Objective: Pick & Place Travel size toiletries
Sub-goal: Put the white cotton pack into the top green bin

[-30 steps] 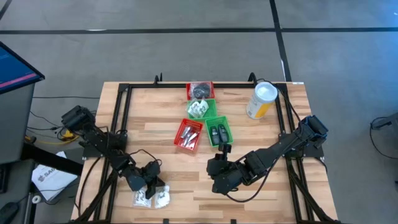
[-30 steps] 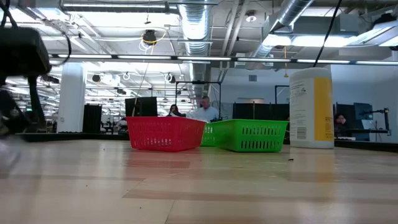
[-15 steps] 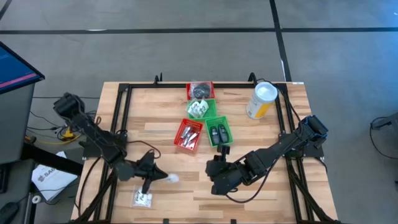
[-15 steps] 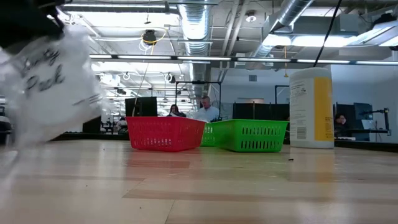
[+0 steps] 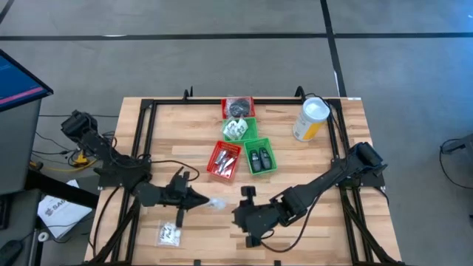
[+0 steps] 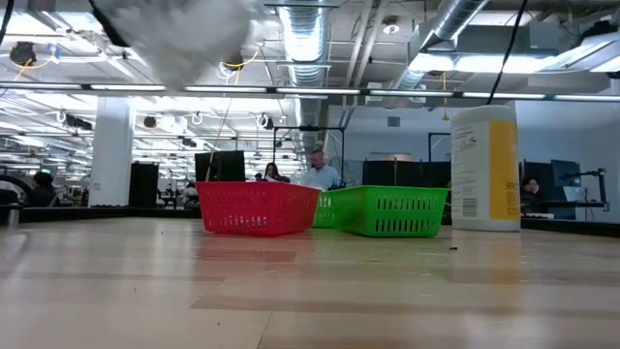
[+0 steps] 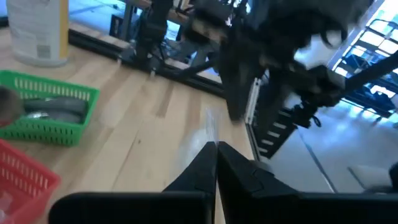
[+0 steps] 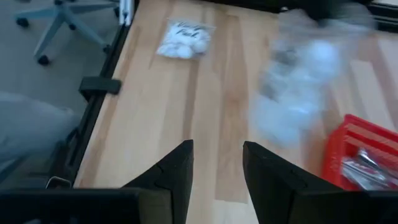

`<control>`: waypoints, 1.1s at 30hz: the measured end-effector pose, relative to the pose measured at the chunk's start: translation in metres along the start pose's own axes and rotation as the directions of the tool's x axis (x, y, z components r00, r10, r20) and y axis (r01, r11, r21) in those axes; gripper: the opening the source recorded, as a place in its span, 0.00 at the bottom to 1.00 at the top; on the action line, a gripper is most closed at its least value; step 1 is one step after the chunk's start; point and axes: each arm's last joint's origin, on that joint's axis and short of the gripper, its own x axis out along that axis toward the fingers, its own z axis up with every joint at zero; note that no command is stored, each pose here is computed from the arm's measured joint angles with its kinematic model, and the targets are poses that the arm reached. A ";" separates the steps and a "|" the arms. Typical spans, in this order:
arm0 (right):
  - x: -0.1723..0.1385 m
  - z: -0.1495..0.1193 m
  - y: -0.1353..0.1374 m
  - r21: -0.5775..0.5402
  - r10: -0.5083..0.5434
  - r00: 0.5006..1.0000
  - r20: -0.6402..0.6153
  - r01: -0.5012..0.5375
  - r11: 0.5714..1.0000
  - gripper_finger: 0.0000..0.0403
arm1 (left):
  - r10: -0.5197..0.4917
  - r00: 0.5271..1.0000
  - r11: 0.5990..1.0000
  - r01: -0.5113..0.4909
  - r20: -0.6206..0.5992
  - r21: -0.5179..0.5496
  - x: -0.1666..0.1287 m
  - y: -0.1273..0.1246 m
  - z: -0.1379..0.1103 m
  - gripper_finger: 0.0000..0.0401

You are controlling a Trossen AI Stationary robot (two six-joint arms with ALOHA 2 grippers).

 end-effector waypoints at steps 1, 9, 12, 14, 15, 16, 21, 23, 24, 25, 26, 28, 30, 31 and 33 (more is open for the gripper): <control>0.004 -0.001 0.001 -0.008 0.008 1.000 -0.005 -0.008 1.000 0.32 | 0.006 1.000 1.000 -0.006 0.000 0.004 0.003 0.001 0.002 0.00; 0.011 0.004 -0.015 0.005 -0.005 1.000 0.005 0.005 1.000 0.32 | 0.042 0.997 0.999 -0.041 -0.057 0.025 0.019 0.007 -0.013 0.00; 0.014 0.006 -0.022 0.027 -0.014 1.000 0.004 0.014 1.000 0.34 | 0.038 0.998 0.999 -0.037 -0.056 0.020 0.023 0.006 -0.017 0.00; 0.015 0.007 -0.025 0.048 -0.014 1.000 0.005 0.014 0.999 0.37 | 0.037 0.998 0.999 -0.036 -0.055 0.021 0.025 0.005 -0.019 0.00; 0.016 0.008 -0.027 0.053 -0.012 1.000 0.006 0.011 0.999 0.39 | 0.037 0.998 0.999 -0.036 -0.051 0.020 0.025 0.005 -0.019 0.00; 0.016 0.008 -0.029 0.058 -0.012 1.000 0.008 0.011 0.998 0.41 | 0.039 0.998 0.999 -0.038 -0.048 0.020 0.026 0.006 -0.018 0.00; 0.020 0.012 -0.039 0.077 -0.022 0.999 0.029 0.020 0.997 0.51 | 0.017 0.999 0.999 -0.016 -0.034 0.029 0.026 0.003 -0.013 0.00; 0.021 0.013 -0.043 0.084 -0.028 0.999 0.028 0.026 0.996 0.55 | 0.001 0.999 1.000 0.000 -0.032 0.028 0.027 0.001 -0.011 0.00; 0.022 0.013 -0.045 0.088 -0.033 0.999 0.028 0.030 0.996 0.56 | -0.002 1.000 0.999 0.003 -0.031 0.039 0.027 0.000 -0.010 0.00; 0.022 0.013 -0.047 0.091 -0.036 0.999 0.028 0.033 0.995 0.57 | -0.003 1.000 0.999 0.004 -0.030 0.045 0.027 0.000 -0.009 0.00; 0.023 0.014 -0.048 0.095 -0.038 0.999 0.031 0.035 0.995 0.58 | -0.003 1.000 0.999 0.005 -0.028 0.046 0.027 -0.001 -0.009 0.00; 0.023 0.015 -0.050 0.098 -0.038 0.999 0.039 0.035 0.995 0.58 | -0.004 1.000 0.999 0.005 -0.027 0.047 0.027 -0.001 -0.009 0.00; 0.023 0.016 -0.050 0.090 -0.038 0.998 0.047 0.033 0.995 0.58 | 0.001 1.000 0.999 0.000 -0.029 0.050 0.028 0.000 -0.009 0.00; 0.023 0.016 -0.049 0.088 -0.036 0.998 0.050 0.032 0.996 0.57 | 0.007 1.000 0.999 -0.005 -0.030 0.051 0.029 0.001 -0.009 0.00; 0.023 0.016 -0.049 0.086 -0.032 0.998 0.055 0.027 0.996 0.54 | 0.014 0.999 0.999 -0.012 -0.030 0.052 0.030 0.002 -0.009 0.00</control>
